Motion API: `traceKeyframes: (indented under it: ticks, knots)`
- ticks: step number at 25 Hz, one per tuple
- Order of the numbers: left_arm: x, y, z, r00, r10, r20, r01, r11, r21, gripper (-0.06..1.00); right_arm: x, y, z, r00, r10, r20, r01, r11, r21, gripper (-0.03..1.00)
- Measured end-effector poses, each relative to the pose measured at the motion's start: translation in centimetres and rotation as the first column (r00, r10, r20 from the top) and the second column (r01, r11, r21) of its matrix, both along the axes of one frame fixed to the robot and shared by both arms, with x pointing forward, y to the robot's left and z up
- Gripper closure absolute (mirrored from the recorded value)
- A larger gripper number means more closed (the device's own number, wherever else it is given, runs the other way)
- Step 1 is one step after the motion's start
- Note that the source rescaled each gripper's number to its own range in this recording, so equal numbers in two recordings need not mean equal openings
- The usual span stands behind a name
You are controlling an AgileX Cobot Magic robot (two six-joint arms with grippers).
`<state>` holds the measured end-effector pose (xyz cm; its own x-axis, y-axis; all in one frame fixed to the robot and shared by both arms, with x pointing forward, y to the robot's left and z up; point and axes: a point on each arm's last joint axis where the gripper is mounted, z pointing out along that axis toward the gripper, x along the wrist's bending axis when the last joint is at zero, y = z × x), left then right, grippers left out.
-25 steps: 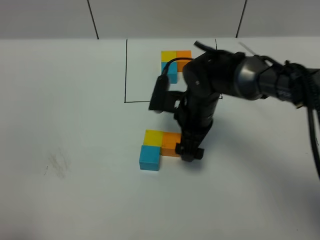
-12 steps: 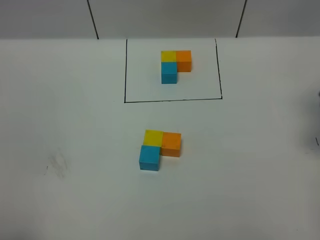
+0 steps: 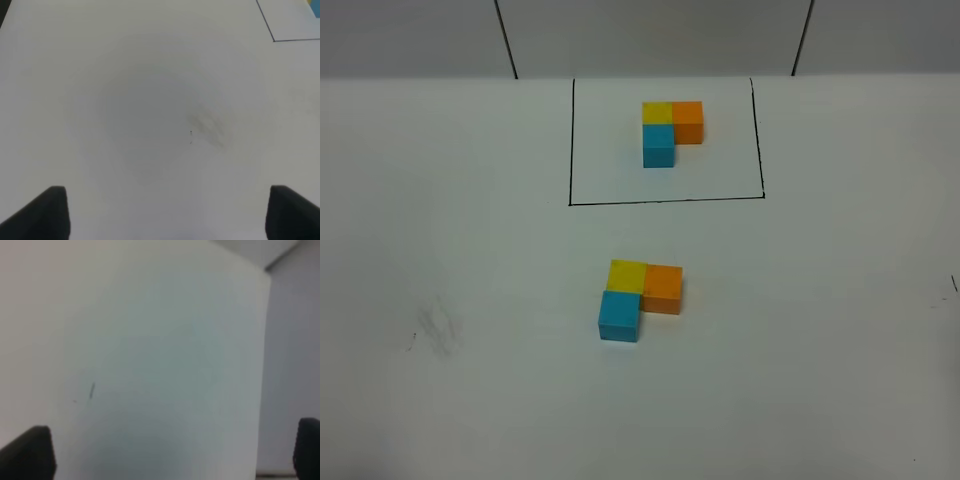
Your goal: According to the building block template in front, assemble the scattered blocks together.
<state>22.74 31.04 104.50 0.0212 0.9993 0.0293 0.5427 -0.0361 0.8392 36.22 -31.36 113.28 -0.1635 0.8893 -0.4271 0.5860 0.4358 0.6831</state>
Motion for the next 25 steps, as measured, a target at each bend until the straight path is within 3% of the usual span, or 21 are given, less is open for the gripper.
traceKeyframes:
  ticks: [4, 12, 25]
  knots:
    - [0.0, 0.0, 0.0, 1.000, 0.000, 0.000, 0.000, 1.000, -0.001, 0.27, -4.0, 0.7, -0.4, 0.999, 0.036, 0.038, -0.037, 0.999, 0.037, 0.04]
    - [0.0, 0.0, 0.0, 1.000, 0.001, 0.000, -0.001, 1.000, -0.002, 0.27, -9.7, 0.5, -2.6, 0.991, -0.085, 0.106, 0.062, 0.977, 0.203, 0.04]
    - [0.0, 0.0, 0.0, 1.000, 0.001, 0.000, -0.001, 1.000, -0.001, 0.27, -13.3, 1.1, -7.8, 0.982, -0.088, 0.167, 0.029, 0.945, 0.325, 0.06]
